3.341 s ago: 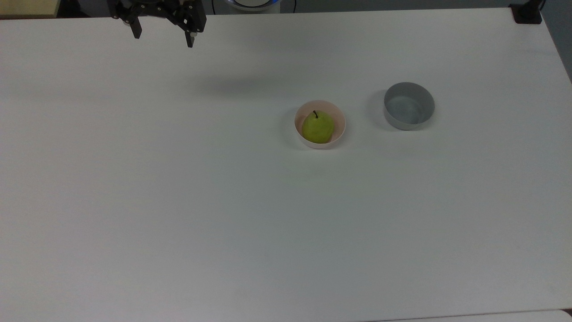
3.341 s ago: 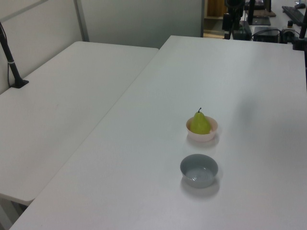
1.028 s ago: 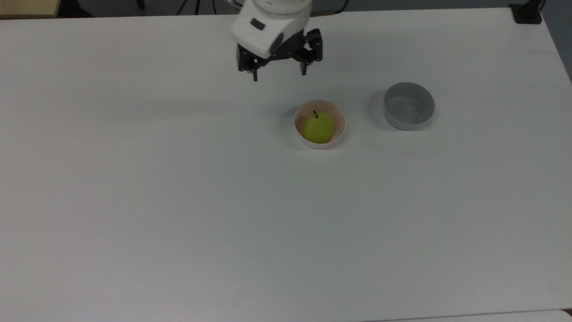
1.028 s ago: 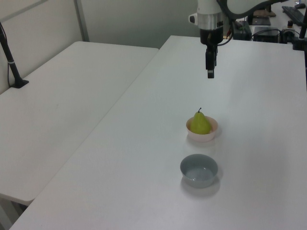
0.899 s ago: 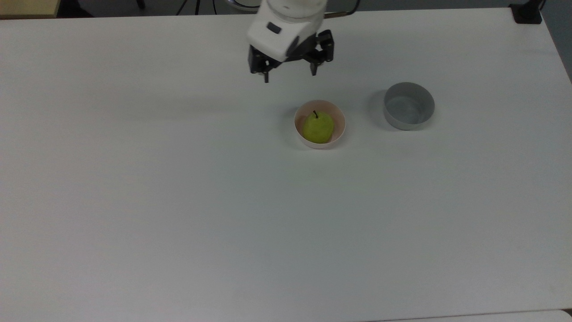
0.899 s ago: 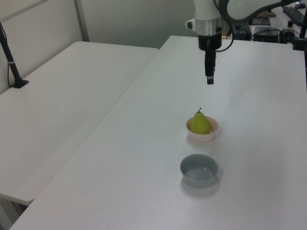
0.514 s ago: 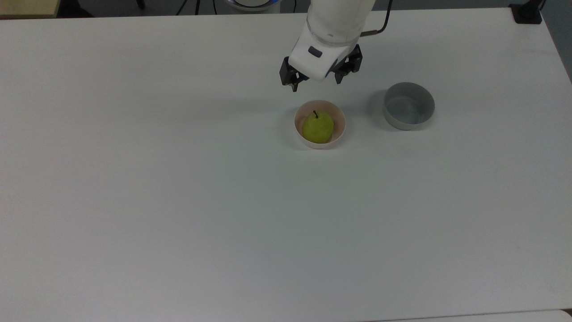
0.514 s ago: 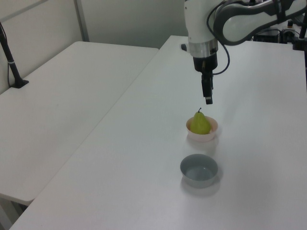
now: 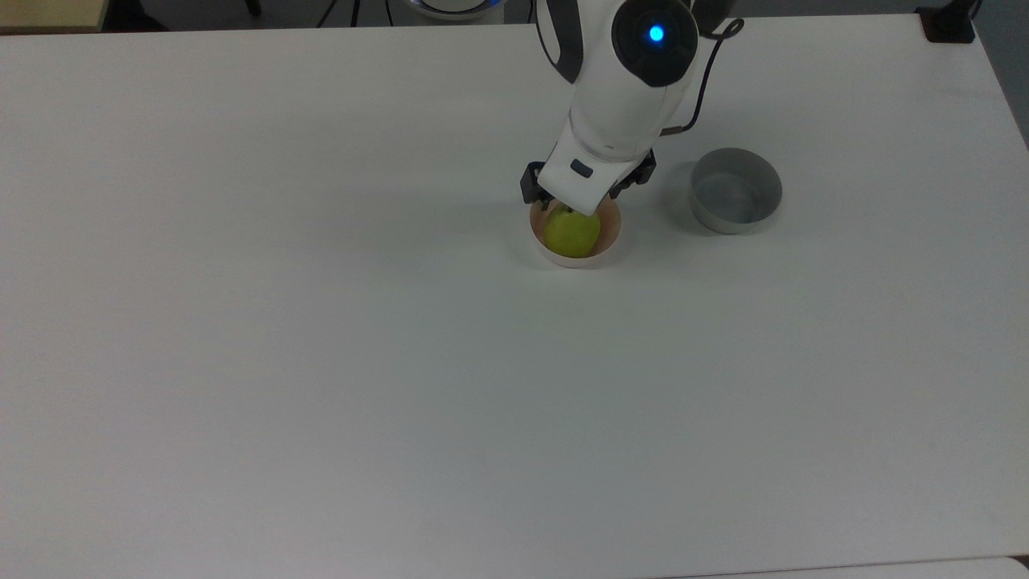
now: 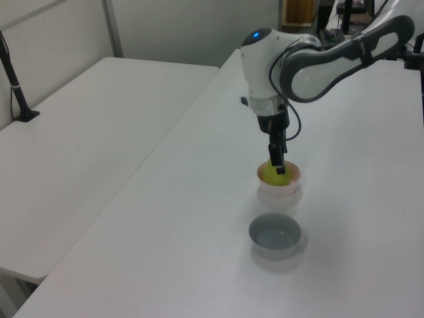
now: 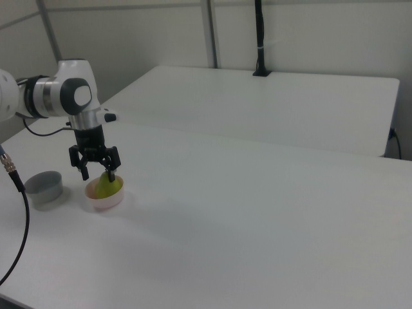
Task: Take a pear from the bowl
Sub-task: 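Lower the gripper into the pink bowl around the pear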
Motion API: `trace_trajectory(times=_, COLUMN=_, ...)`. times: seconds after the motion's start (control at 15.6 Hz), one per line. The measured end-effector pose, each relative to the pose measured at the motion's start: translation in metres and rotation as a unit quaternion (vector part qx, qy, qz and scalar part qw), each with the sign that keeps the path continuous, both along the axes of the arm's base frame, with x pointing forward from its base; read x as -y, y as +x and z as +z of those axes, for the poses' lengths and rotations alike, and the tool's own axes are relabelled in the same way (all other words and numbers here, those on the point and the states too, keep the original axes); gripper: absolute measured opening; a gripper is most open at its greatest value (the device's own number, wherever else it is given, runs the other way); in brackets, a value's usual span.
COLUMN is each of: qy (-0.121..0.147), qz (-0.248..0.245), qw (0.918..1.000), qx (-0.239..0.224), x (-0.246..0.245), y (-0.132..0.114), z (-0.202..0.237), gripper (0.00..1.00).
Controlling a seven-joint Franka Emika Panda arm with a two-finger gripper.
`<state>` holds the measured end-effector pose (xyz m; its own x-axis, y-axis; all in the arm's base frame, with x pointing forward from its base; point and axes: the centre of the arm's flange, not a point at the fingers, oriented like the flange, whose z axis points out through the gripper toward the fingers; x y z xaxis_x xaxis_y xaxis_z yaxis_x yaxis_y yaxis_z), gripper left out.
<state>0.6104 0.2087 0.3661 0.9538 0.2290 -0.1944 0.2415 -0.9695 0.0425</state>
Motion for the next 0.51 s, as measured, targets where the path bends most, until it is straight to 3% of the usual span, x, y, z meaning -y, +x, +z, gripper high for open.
trace_trajectory(times=0.26, qy=-0.005, qz=0.004, qw=1.0000, qx=-0.002, x=-0.004, y=0.003, z=-0.022, gripper=0.83)
trace_trajectory(times=0.39, qy=-0.008, qz=0.006, qw=1.0000, qx=-0.002, x=-0.005, y=0.005, z=-0.026, gripper=0.68)
trace_trajectory(times=0.51, qy=-0.010, qz=0.008, qw=0.9999, qx=0.000, x=-0.005, y=0.006, z=-0.025, gripper=0.65)
